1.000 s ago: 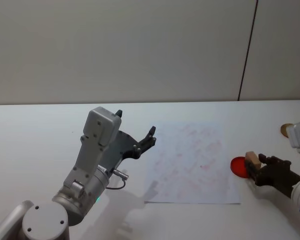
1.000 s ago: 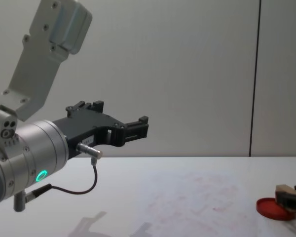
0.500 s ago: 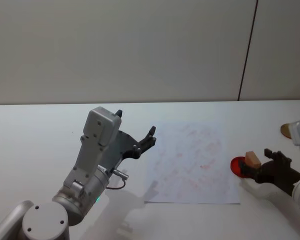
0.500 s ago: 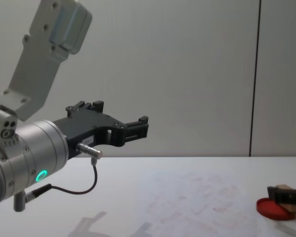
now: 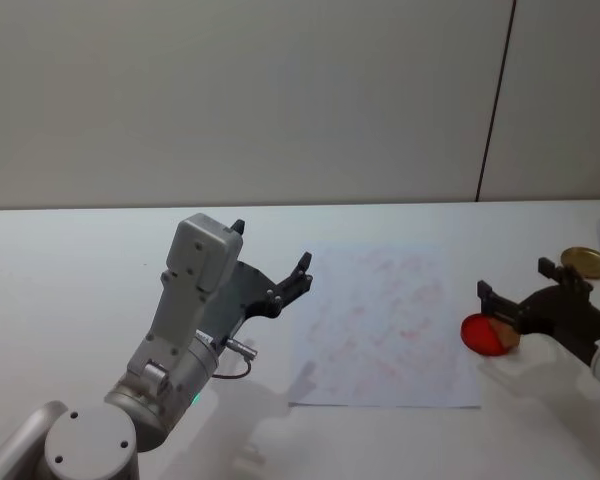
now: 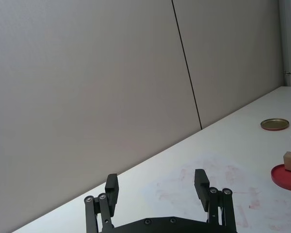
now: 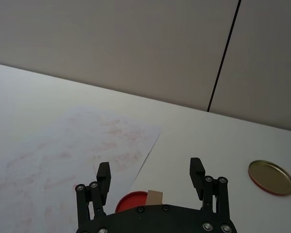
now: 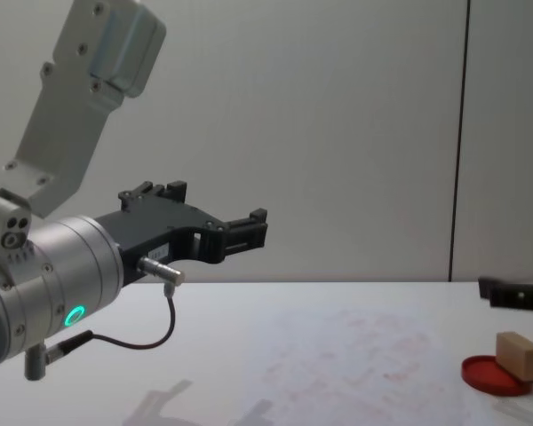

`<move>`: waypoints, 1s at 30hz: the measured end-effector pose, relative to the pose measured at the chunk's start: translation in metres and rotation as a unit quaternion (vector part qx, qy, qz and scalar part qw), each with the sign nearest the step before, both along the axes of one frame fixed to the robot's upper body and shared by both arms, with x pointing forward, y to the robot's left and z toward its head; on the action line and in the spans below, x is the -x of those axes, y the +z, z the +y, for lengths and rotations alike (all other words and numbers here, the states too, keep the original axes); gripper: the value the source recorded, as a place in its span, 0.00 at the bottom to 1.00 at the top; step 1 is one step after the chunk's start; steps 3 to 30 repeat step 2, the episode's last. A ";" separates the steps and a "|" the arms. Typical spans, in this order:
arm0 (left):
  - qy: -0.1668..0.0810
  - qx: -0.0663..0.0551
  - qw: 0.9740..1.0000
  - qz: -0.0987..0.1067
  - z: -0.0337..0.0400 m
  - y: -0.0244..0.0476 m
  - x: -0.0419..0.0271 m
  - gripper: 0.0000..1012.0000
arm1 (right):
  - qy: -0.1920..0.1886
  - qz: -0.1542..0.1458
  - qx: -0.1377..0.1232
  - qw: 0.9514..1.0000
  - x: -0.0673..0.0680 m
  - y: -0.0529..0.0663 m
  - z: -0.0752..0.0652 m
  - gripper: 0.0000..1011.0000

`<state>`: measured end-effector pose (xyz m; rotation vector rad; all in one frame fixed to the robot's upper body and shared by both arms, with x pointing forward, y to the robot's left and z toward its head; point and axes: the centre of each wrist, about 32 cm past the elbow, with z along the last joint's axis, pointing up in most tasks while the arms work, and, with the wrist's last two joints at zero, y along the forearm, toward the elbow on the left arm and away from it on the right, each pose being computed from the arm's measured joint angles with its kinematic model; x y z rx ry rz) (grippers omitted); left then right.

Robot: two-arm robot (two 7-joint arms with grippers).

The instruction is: Use the one hand to pick up the stamp and affix it onto the A4 paper.

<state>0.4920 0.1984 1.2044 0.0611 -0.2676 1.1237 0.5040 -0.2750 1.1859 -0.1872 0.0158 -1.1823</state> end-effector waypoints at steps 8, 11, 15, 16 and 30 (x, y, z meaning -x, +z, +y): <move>0.000 0.000 1.000 0.000 0.0000 0.0000 0.0000 0.98 | -0.001 -0.007 -0.001 1.000 0.001 0.003 0.001 0.99; 0.000 0.000 1.000 0.000 0.0000 0.0000 0.0000 0.98 | -0.001 -0.007 -0.001 1.000 0.001 0.003 0.001 0.99; 0.000 0.000 1.000 0.000 0.0000 0.0000 0.0000 0.98 | -0.001 -0.007 -0.001 1.000 0.001 0.003 0.001 0.99; 0.000 0.000 1.000 0.000 0.0000 0.0000 0.0000 0.98 | -0.001 -0.007 -0.001 1.000 0.001 0.003 0.001 0.99; 0.000 0.000 1.000 0.000 0.0000 0.0000 0.0000 0.98 | -0.001 -0.007 -0.001 1.000 0.001 0.003 0.001 0.99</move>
